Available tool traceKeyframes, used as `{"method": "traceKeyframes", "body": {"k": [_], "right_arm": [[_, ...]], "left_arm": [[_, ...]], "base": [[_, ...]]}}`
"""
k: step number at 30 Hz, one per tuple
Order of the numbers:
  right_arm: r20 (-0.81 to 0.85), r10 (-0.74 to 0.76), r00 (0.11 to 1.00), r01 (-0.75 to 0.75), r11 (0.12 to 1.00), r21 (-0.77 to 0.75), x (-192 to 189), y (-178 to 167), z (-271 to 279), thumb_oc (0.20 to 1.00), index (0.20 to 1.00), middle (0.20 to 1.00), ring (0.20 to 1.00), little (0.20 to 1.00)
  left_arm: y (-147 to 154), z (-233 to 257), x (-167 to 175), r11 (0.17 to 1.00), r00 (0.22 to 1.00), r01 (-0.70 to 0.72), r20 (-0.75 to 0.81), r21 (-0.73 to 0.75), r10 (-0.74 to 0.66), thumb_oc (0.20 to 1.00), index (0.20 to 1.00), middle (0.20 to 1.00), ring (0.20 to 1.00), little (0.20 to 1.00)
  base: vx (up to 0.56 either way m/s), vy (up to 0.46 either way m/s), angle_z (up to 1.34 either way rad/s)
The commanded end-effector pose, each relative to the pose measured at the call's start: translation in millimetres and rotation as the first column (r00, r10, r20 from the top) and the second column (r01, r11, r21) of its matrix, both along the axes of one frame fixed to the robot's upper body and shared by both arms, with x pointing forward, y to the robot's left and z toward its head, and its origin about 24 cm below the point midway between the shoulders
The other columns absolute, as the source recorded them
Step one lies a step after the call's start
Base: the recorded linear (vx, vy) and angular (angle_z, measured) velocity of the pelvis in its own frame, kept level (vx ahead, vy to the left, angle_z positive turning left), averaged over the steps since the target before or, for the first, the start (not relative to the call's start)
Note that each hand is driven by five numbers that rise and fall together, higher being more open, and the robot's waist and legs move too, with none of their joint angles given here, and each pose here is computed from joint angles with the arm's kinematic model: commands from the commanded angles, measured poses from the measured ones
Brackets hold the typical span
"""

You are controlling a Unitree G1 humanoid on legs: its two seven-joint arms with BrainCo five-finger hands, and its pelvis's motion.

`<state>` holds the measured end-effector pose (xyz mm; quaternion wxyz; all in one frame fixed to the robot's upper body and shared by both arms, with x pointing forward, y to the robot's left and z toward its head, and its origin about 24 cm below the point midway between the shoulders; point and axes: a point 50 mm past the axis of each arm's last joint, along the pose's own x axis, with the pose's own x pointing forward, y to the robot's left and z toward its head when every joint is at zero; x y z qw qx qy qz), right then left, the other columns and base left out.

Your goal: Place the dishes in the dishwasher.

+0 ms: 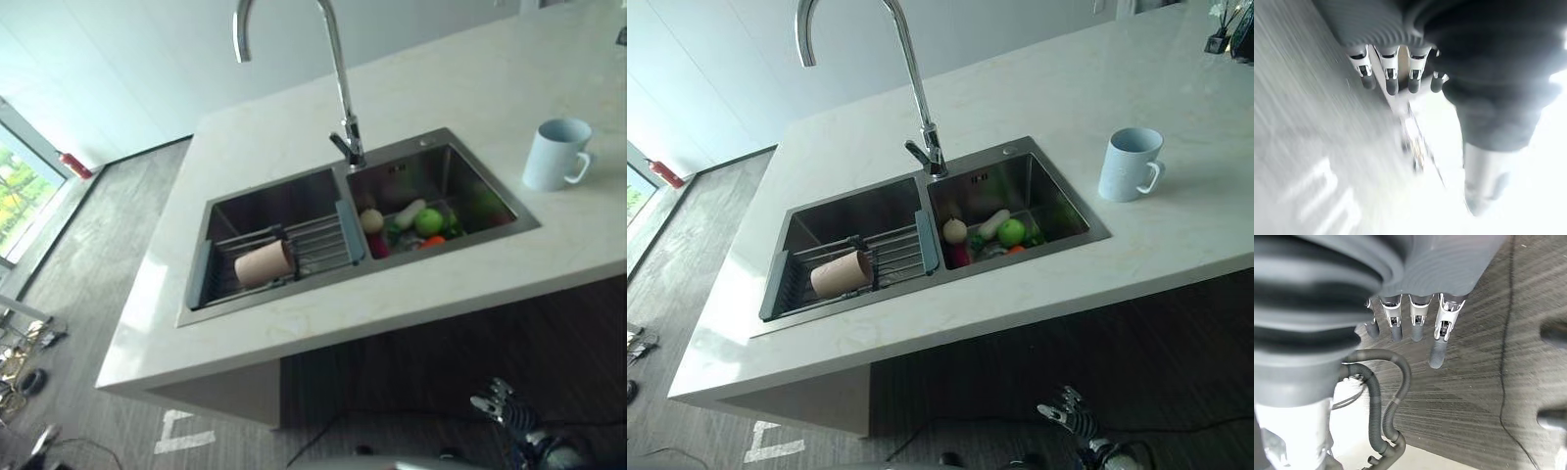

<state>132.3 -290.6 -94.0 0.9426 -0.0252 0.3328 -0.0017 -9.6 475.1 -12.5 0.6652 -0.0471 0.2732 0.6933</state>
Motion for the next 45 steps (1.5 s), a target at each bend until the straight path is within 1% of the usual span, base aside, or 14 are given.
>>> {"method": "traceKeyframes", "body": {"k": [1,5,9,10,11,12,14,17,24,31,33,37,41,45], "right_arm": [[0.130,-0.016,0.991,0.003,0.995,0.096,35.9,30.3,7.8,1.000,1.000,1.000,1.000,1.000],[0.119,-0.030,0.992,0.018,0.995,0.102,28.9,33.3,5.4,1.000,1.000,1.000,1.000,1.000],[0.116,-0.032,0.993,0.019,0.993,0.113,25.0,39.3,4.1,1.000,1.000,1.000,1.000,1.000],[0.113,-0.030,0.993,0.016,0.993,0.119,23.8,42.2,3.5,1.000,1.000,1.000,1.000,1.000],[0.108,-0.022,0.994,0.008,0.992,0.129,20.5,46.9,1.9,1.000,1.000,1.000,1.000,1.000],[0.104,-0.015,0.994,0.001,0.991,0.132,17.6,49.2,0.5,1.000,1.000,1.000,1.000,1.000],[0.098,-0.011,0.995,-0.002,0.991,0.134,15.2,50.4,-0.8,1.000,1.000,1.000,1.000,1.000],[0.078,0.020,0.997,-0.031,0.991,0.132,2.8,50.0,-5.6,1.000,1.000,1.000,1.000,1.000],[0.130,0.062,0.990,-0.078,0.990,0.119,13.6,47.1,5.4,1.000,1.000,1.000,1.000,1.000],[0.189,0.087,0.978,-0.108,0.989,0.100,30.3,43.5,19.4,1.000,1.000,1.000,1.000,1.000],[0.212,0.104,0.972,-0.126,0.988,0.090,36.0,41.7,25.2,1.000,1.000,1.000,1.000,1.000],[0.236,0.131,0.963,-0.154,0.984,0.085,43.1,39.9,32.4,1.000,1.000,1.000,1.000,1.000],[0.237,0.137,0.962,-0.161,0.983,0.085,43.3,40.7,33.5,1.000,1.000,1.000,1.000,1.000],[0.245,0.133,0.960,-0.159,0.983,0.089,44.7,39.4,35.8,1.000,1.000,1.000,1.000,1.000]], "left_arm": [[41.8,93.6,30.9,0.889,0.997,0.072,-0.016,0.453,-0.072,1.000,1.000,1.000,1.000,1.000],[48.1,186.6,76.5,0.638,0.974,0.134,0.018,0.758,-0.226,1.000,1.000,1.000,1.000,1.000],[25.6,239.6,130.4,0.450,0.911,0.209,-0.006,0.868,-0.413,1.000,1.000,1.000,1.000,1.000],[9.8,251.8,154.2,0.383,0.853,0.265,-0.030,0.885,-0.521,1.000,1.000,1.000,1.000,1.000],[-25.5,261.0,192.9,0.258,0.744,0.360,-0.109,0.897,-0.659,1.000,1.000,1.000,1.000,1.000],[-45.9,258.5,210.1,0.183,0.658,0.400,-0.142,0.898,-0.739,1.000,1.000,1.000,1.000,1.000],[-62.0,256.1,221.5,0.122,0.586,0.428,-0.172,0.895,-0.792,1.000,1.000,1.000,1.000,1.000],[-137.2,239.3,262.3,-0.125,0.234,0.494,-0.270,0.860,-0.934,1.000,1.000,1.000,1.000,1.000],[-178.0,225.1,296.6,-0.250,0.074,0.603,-0.365,0.758,-0.928,1.000,1.000,1.000,1.000,1.000],[-184.9,215.3,312.0,-0.304,0.020,0.669,-0.425,0.678,-0.905,1.000,1.000,1.000,1.000,1.000],[-185.5,208.4,318.2,-0.339,-0.011,0.722,-0.479,0.604,-0.878,1.000,1.000,1.000,1.000,1.000],[-182.2,204.1,323.4,-0.378,-0.009,0.766,-0.580,0.519,-0.815,1.000,1.000,1.000,1.000,1.000],[-180.7,197.7,322.3,-0.392,-0.069,0.788,-0.564,0.475,-0.823,1.000,1.000,1.000,1.000,1.000],[-178.9,196.9,318.9,-0.407,-0.078,0.802,-0.600,0.436,-0.796,1.000,1.000,1.000,1.000,1.000]], "base": [[0.04,-0.072,0.01],[0.04,-0.048,0.04],[0.03,-0.035,0.09],[0.01,-0.043,-0.09],[0.02,-0.038,-0.10],[0.07,-0.022,-0.12],[0.04,0.006,-0.14],[0.07,0.046,-0.06],[-0.04,0.066,-0.10],[-0.09,0.048,-0.02],[-0.10,0.078,-0.02],[-0.08,0.048,-0.05],[0.00,0.000,0.00],[0.01,0.006,0.04]]}}
